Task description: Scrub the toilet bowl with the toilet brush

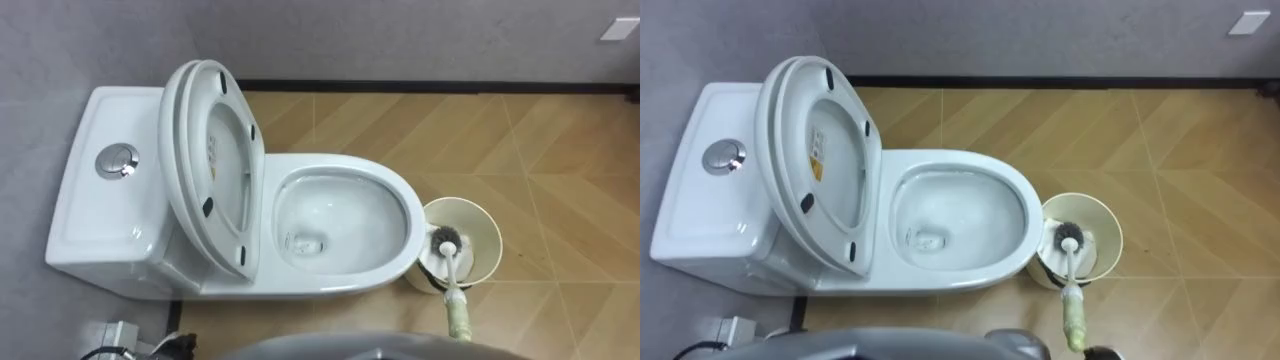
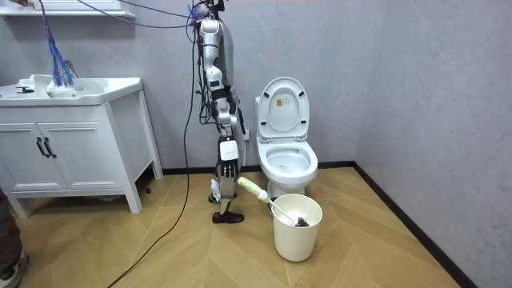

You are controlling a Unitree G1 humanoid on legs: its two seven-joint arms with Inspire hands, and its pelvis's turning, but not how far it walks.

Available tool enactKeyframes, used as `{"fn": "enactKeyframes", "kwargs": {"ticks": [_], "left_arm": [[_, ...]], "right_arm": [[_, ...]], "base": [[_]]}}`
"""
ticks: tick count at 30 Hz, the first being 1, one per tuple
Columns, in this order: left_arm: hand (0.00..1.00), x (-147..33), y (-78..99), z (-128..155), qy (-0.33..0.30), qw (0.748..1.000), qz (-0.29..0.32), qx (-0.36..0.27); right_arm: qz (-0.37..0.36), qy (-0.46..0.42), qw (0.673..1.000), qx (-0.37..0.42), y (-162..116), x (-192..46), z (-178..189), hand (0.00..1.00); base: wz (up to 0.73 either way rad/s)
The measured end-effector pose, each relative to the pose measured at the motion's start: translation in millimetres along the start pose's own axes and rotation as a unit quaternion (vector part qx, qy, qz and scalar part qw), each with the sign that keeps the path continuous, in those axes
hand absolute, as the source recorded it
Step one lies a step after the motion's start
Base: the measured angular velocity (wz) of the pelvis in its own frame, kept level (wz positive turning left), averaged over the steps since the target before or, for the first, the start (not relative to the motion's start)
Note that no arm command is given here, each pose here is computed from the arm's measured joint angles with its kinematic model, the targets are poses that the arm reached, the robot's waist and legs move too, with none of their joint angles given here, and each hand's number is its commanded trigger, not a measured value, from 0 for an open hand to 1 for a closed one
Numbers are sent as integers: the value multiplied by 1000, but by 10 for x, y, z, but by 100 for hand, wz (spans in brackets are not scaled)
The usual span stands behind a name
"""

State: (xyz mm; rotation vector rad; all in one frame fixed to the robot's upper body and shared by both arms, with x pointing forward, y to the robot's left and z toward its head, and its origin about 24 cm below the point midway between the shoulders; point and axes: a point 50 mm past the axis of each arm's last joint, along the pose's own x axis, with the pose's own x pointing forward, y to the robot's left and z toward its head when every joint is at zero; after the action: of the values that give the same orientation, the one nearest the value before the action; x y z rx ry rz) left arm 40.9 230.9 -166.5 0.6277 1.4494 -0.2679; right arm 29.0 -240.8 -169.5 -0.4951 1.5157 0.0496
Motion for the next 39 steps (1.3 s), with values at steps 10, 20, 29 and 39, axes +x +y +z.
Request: {"fn": "enactKeyframes", "kwargs": {"ticks": [10, 20, 29, 39], "left_arm": [[0, -8, -65, -124, 14, 999, 21, -34], [0, -24, -134, -275, 32, 997, 32, -66], [0, -22, -114, -215, 6, 997, 41, -67], [0, -22, -48, -125, -19, 993, 52, -105]], "right_arm": [[-24, -8, 997, 72, -32, 0, 7, 0], [-95, -6, 976, 197, -132, -8, 1, 0], [-164, -60, 954, 244, -290, -44, 178, 0], [-190, -85, 945, 253, -359, -71, 279, 0]], "base": [[6], [3], [1], [2]]}}
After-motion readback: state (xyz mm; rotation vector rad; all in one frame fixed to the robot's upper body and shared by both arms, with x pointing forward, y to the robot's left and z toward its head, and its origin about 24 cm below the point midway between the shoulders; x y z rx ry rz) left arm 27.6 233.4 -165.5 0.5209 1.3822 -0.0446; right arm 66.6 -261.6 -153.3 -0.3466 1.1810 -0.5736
